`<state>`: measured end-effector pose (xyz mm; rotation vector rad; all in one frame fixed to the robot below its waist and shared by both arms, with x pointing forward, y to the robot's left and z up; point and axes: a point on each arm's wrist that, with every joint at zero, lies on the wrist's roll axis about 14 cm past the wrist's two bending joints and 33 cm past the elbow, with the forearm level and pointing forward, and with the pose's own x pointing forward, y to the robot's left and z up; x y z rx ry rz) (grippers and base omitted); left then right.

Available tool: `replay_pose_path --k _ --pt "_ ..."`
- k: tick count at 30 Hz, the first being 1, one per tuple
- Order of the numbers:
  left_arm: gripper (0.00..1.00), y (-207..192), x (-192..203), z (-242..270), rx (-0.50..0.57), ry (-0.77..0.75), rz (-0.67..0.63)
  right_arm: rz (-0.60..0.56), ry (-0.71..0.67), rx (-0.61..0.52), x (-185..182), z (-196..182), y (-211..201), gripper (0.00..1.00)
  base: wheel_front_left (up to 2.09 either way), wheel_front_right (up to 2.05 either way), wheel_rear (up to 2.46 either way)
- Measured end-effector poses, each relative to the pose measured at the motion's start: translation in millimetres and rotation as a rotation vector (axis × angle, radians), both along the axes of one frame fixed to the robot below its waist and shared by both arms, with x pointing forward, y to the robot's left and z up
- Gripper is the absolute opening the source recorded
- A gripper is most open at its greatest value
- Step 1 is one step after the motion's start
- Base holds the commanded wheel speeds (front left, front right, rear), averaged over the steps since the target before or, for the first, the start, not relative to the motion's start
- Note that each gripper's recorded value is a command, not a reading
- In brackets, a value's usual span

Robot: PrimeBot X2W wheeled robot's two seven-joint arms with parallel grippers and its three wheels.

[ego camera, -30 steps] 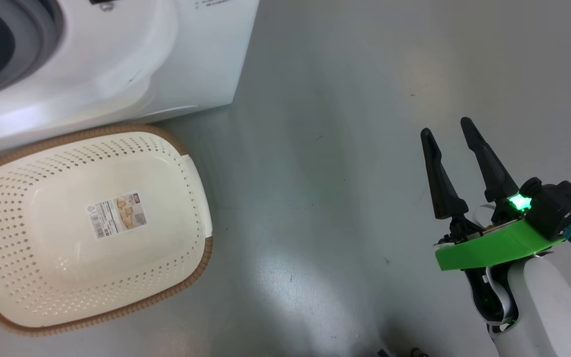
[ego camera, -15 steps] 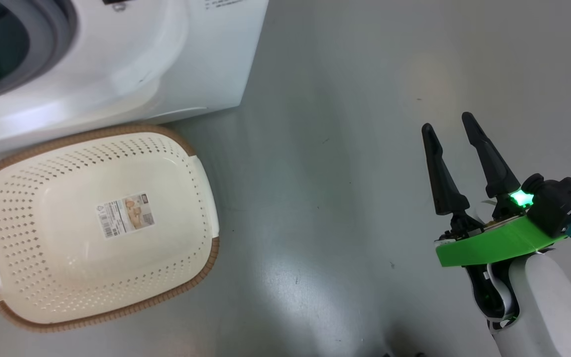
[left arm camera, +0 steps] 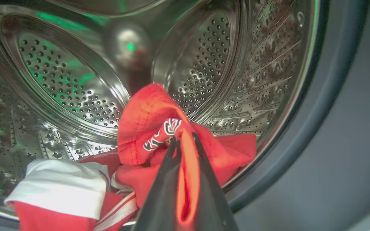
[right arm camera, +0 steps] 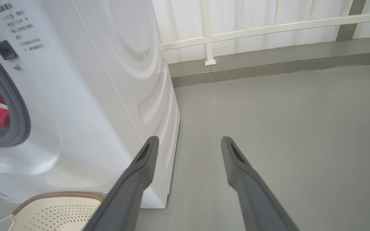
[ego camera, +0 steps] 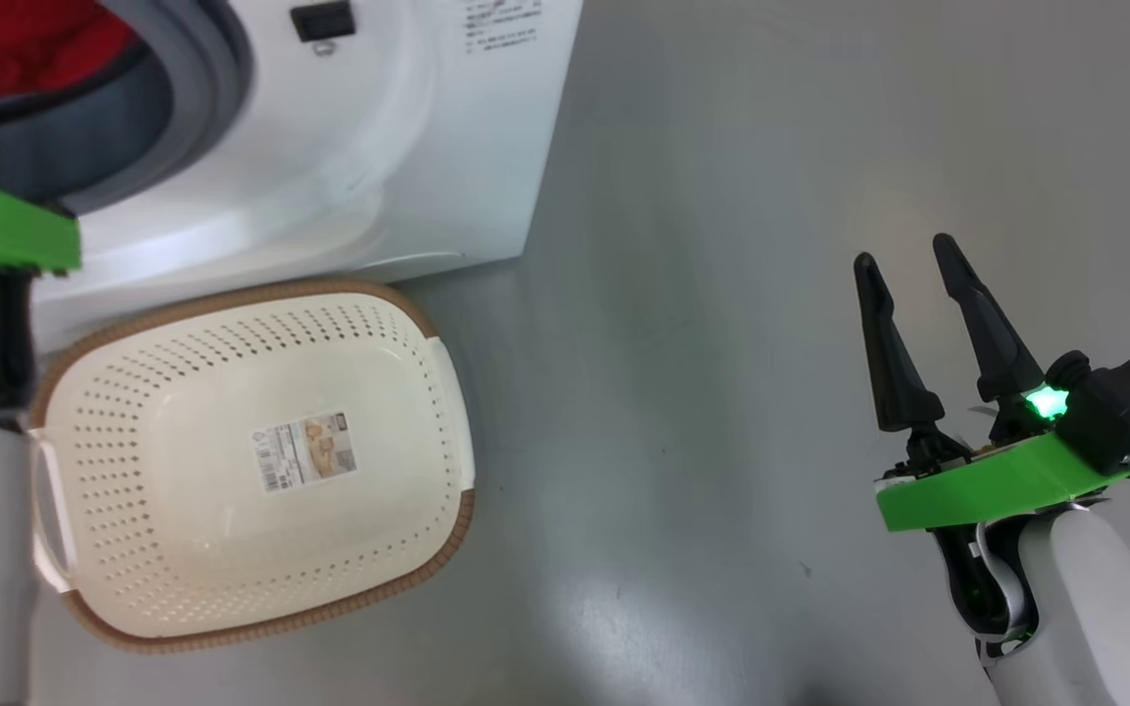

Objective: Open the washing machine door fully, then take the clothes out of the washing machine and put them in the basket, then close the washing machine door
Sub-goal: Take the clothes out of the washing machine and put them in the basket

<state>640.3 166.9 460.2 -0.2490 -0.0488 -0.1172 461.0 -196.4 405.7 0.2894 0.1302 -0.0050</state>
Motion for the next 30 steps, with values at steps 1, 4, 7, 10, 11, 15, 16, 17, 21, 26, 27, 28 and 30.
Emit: replay_pose_path --k 1,4,7,10,11,15,16,17,21,26,27,28,30 --pt "0.0 -0.3 -4.8 1.5 0.0 -0.003 0.001 0.002 -0.004 0.002 0.1 1.9 0.9 1.0 0.0 0.0 0.0" --pt "0.0 2.2 -17.4 11.1 -0.006 -0.026 0.014 0.009 -0.021 0.007 0.5 8.3 3.9 1.0 0.0 0.0 0.0" --pt "0.0 4.3 -29.0 23.0 -0.003 -0.056 0.025 0.012 -0.016 0.013 -4.5 8.8 6.5 1.0 0.0 0.0 0.0" --pt "0.0 4.2 -41.5 29.9 0.002 -0.075 0.029 0.019 -0.015 0.019 -7.1 9.5 9.7 1.0 0.0 0.0 0.0" --pt "0.0 5.1 -45.5 31.9 0.001 -0.08 0.033 0.022 -0.019 0.021 -6.4 11.0 11.0 1.0 0.0 0.0 0.0" --pt "0.0 8.1 -61.9 42.5 0.003 -0.11 0.049 0.032 -0.037 0.028 -5.0 17.5 15.5 1.0 0.0 0.0 0.0" --pt "0.0 8.2 -65.9 43.8 0.0 -0.114 0.052 0.034 -0.039 0.029 -5.2 18.6 16.5 1.0 0.0 0.0 0.0" --pt "0.0 8.1 -70.0 44.8 0.002 -0.117 0.052 0.036 -0.039 0.03 -5.9 18.8 17.2 1.0 0.0 0.0 0.0" --pt "0.0 11.3 -81.0 48.3 0.012 -0.127 0.063 0.041 -0.032 0.034 -9.7 17.5 19.7 1.0 0.0 0.0 0.0" --pt "0.0 17.2 -99.4 58.2 0.019 -0.16 0.085 0.05 -0.044 0.037 -8.8 21.9 22.6 1.0 0.0 0.0 0.0" --pt "0.0 18.2 -103.3 59.3 0.02 -0.164 0.088 0.051 -0.045 0.036 -8.6 22.5 23.0 1.0 0.0 0.0 0.0" --pt "0.0 19.6 -107.2 61.1 0.018 -0.17 0.093 0.053 -0.047 0.036 -8.4 23.1 23.2 1.0 0.0 0.0 0.0" --pt "0.0 23.8 -113.9 67.5 0.011 -0.19 0.112 0.055 -0.045 0.036 -9.2 22.7 23.8 1.0 0.0 0.0 0.0"
